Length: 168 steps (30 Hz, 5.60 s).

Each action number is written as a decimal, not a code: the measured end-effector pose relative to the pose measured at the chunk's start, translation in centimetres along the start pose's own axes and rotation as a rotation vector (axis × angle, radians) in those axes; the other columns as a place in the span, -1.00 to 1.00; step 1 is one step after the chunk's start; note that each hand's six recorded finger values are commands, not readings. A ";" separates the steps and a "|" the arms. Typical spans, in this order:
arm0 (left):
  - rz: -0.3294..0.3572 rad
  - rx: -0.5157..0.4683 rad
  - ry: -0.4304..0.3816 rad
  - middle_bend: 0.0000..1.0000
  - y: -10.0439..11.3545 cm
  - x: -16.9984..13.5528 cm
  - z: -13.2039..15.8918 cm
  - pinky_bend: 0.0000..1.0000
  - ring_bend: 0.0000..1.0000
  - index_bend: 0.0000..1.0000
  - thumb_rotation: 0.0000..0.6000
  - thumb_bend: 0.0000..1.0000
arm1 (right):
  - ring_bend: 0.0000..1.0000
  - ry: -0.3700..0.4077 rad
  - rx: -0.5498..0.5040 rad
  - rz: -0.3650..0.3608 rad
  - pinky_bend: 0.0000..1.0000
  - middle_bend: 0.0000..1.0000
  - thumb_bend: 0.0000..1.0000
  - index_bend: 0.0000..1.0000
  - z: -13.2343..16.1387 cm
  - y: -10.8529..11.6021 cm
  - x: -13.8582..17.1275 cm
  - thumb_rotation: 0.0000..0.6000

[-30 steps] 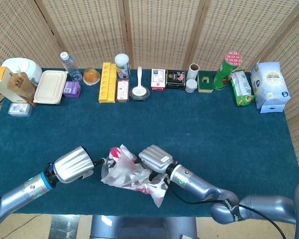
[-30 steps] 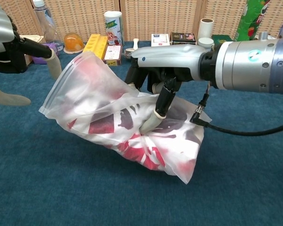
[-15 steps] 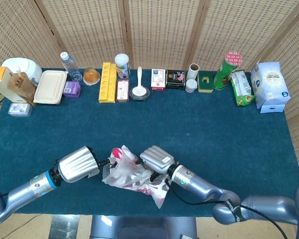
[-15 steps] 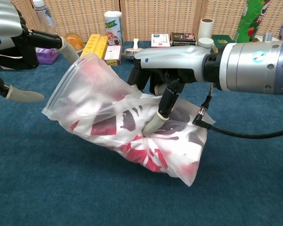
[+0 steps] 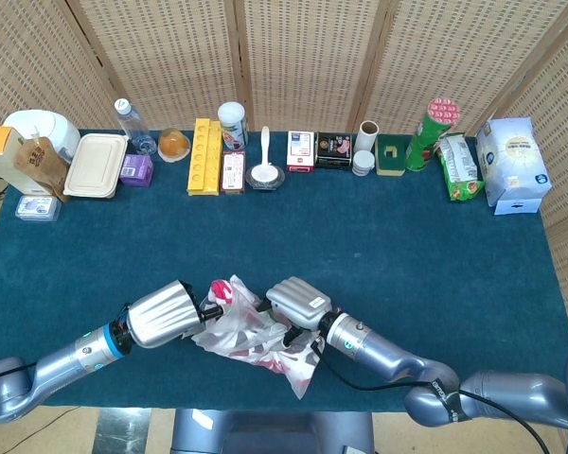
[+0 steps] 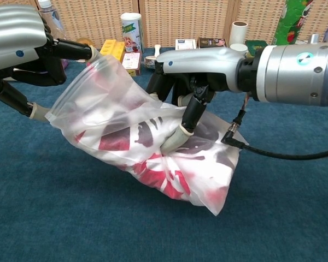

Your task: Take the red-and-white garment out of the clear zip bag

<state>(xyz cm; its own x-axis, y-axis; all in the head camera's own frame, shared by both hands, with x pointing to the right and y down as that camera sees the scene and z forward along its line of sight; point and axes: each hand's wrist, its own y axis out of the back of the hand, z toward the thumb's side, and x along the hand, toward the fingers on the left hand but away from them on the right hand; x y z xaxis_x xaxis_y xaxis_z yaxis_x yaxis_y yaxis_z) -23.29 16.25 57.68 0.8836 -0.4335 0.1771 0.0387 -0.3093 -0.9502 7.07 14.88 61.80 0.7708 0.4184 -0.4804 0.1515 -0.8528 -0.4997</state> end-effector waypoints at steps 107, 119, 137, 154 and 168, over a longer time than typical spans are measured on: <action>-0.121 -0.399 0.202 1.00 -10.0 3.8 -2.6 1.00 1.00 0.72 1.00 -0.05 | 0.50 -0.177 -0.109 0.034 0.47 0.14 -0.52 -0.15 -6.1 -1.4 -2.7 1.00; -0.130 -0.375 0.233 1.00 -11.3 5.7 -3.2 1.00 1.00 0.72 1.00 -0.05 | -0.43 -0.254 -0.069 -0.020 -0.41 -0.66 -0.64 -0.99 -8.0 0.8 -1.5 1.00; -0.149 -0.308 0.218 1.00 -9.9 7.3 -3.7 1.00 1.00 0.72 1.00 -0.05 | -0.36 -0.223 0.165 -0.194 -0.39 -0.45 -0.69 -0.68 -9.9 5.7 4.2 1.00; -0.218 -0.341 0.231 1.00 -8.9 8.2 -3.4 1.00 1.00 0.72 1.00 -0.06 | -0.07 -0.080 0.524 -0.143 -0.13 -0.15 -0.77 -0.39 -13.6 2.9 12.4 0.99; -0.282 -0.396 0.262 1.00 -8.4 9.3 -3.7 1.00 1.00 0.72 1.00 -0.08 | 0.24 0.105 0.634 -0.152 0.10 0.09 -0.87 -0.25 -13.8 -0.1 15.2 1.00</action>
<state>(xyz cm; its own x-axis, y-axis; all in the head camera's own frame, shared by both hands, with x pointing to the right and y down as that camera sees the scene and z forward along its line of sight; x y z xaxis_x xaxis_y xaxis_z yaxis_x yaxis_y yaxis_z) -17.10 11.69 68.28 0.7170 -0.4683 0.5164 0.0335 -0.7168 -0.6964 27.28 16.97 64.49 0.8307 0.4594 -0.3145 -0.1057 -0.4245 -0.8992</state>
